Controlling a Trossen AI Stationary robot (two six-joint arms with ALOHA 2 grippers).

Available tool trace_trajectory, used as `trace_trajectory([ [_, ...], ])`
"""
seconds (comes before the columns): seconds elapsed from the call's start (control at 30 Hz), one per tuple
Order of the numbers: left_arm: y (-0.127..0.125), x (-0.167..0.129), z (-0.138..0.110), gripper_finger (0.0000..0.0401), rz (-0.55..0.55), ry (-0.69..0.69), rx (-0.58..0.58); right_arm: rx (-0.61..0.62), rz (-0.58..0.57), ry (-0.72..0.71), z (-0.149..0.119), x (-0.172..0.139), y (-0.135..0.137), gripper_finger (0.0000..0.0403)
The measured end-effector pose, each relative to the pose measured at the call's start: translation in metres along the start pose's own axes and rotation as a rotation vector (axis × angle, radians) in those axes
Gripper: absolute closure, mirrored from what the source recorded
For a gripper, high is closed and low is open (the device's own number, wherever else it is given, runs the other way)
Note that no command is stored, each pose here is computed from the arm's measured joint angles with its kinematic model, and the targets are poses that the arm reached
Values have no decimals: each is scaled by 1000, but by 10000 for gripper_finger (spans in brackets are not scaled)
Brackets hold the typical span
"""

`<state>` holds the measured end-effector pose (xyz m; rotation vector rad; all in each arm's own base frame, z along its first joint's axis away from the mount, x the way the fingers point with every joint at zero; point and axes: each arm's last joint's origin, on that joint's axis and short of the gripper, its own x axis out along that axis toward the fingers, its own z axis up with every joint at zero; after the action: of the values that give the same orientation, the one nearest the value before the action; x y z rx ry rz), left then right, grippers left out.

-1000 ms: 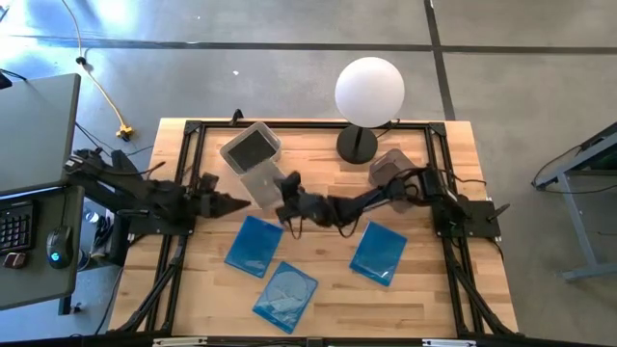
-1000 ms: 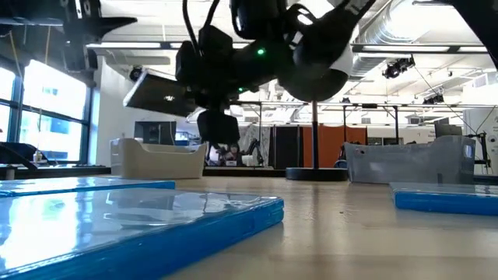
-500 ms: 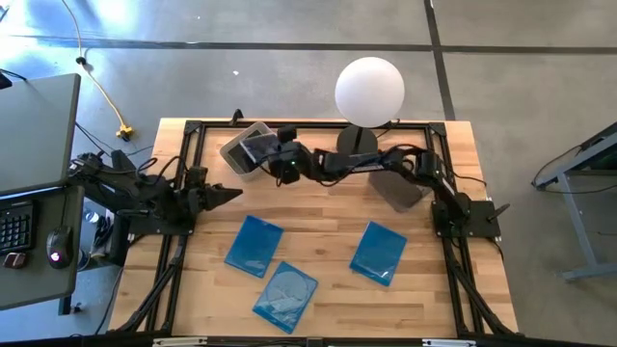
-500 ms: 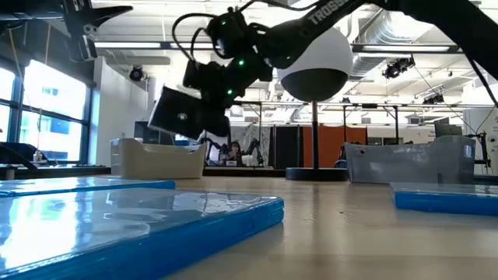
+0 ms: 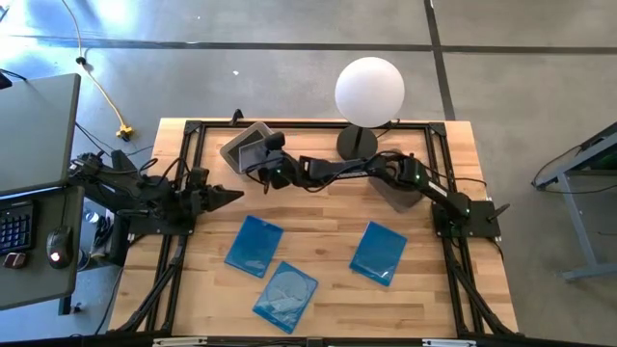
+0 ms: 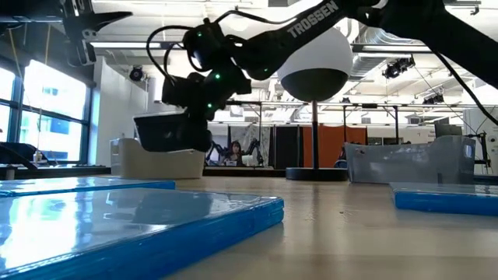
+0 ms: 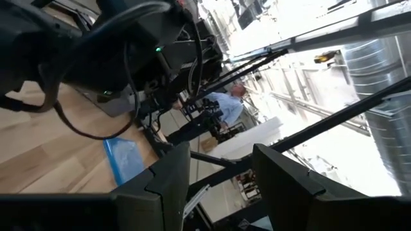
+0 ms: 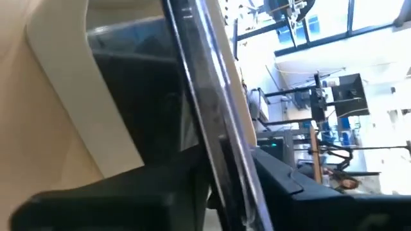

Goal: Pick & place jewel cases by type
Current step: Put the black CD case into the white bin

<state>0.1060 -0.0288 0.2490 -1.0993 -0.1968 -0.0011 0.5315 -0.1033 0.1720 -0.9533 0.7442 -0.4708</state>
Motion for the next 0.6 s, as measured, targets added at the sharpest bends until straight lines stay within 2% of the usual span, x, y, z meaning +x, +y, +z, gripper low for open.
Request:
trace_trajectory([
  [0.17, 0, 0, -1, 233, -9, 18, -10, 13, 6, -16, -3, 4, -5, 262],
  [0.37, 0, 0, -1, 233, -8, 19, -15, 148, 206, -305, 5, 3, -4, 233],
  [0.6, 0, 0, -1, 233, -4, 17, -15, 178, 100, -355, 15, -1, -10, 249],
])
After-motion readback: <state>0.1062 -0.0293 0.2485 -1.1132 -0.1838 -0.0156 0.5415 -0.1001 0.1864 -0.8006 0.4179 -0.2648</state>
